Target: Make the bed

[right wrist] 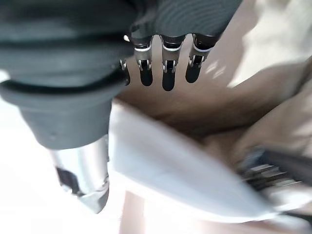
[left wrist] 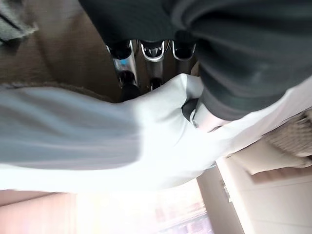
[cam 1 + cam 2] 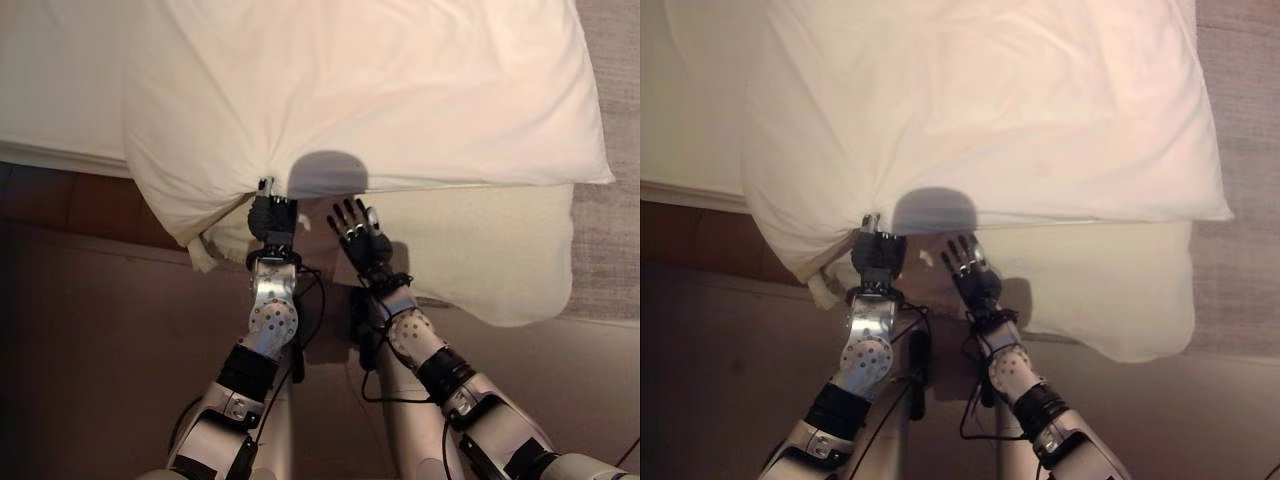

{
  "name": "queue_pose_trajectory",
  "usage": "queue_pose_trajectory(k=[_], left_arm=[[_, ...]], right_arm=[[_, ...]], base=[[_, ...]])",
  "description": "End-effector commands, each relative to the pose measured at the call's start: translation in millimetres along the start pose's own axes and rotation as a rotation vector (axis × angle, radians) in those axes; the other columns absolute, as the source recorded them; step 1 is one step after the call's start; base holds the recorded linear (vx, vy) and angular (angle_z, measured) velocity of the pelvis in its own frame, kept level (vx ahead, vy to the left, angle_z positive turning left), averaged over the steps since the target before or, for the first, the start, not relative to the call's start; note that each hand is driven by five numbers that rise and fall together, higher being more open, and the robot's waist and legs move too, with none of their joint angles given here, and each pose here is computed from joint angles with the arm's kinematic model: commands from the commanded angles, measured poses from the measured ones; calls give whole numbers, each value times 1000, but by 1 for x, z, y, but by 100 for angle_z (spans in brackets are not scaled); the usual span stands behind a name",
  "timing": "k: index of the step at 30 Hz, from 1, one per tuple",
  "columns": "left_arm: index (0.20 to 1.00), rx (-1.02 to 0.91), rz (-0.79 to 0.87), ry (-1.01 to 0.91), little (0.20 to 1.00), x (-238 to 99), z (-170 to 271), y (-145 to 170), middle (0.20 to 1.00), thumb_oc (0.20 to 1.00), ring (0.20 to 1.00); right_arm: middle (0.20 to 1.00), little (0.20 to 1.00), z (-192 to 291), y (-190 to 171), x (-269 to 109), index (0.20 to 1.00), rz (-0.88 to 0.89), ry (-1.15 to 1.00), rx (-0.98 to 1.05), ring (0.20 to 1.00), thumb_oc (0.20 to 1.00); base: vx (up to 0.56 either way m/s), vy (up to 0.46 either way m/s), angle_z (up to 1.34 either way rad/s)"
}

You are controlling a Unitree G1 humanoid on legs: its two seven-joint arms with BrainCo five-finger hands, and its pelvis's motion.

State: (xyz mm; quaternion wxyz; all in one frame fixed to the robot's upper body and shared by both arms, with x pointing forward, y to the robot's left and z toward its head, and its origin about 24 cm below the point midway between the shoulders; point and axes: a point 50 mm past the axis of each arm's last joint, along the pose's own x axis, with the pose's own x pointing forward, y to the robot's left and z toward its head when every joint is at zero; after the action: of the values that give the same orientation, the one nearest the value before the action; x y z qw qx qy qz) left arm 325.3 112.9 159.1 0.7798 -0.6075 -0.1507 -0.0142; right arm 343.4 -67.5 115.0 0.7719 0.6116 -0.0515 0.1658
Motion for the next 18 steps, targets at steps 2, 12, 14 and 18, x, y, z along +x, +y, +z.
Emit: queue_pose_trajectory(k=[2, 12, 14, 18], left_arm=[[200, 9, -121, -321, 200, -9, 59, -28, 200, 200, 200], [200, 105, 12, -503, 200, -10, 97, -17, 200, 200, 200], [200, 121, 61, -542, 200, -11, 107, -9, 200, 200, 200], [200, 172, 110, -597, 200, -12, 122, -2, 200, 200, 200]], right_arm=[[1000, 1000, 33, 29, 7, 1000, 94, -205, 101, 1000, 1000], [1000, 1000, 75, 19, 3, 1000, -20, -397, 85, 1000, 1000], [1000, 1000, 90, 11, -1, 1000, -74, -452, 76, 1000, 1000], [1000, 1000, 109, -4, -5, 1000, -193, -511, 37, 1000, 1000]], base=[[17, 43, 7], [10, 23, 0], [0, 0, 0], [4, 10, 0]])
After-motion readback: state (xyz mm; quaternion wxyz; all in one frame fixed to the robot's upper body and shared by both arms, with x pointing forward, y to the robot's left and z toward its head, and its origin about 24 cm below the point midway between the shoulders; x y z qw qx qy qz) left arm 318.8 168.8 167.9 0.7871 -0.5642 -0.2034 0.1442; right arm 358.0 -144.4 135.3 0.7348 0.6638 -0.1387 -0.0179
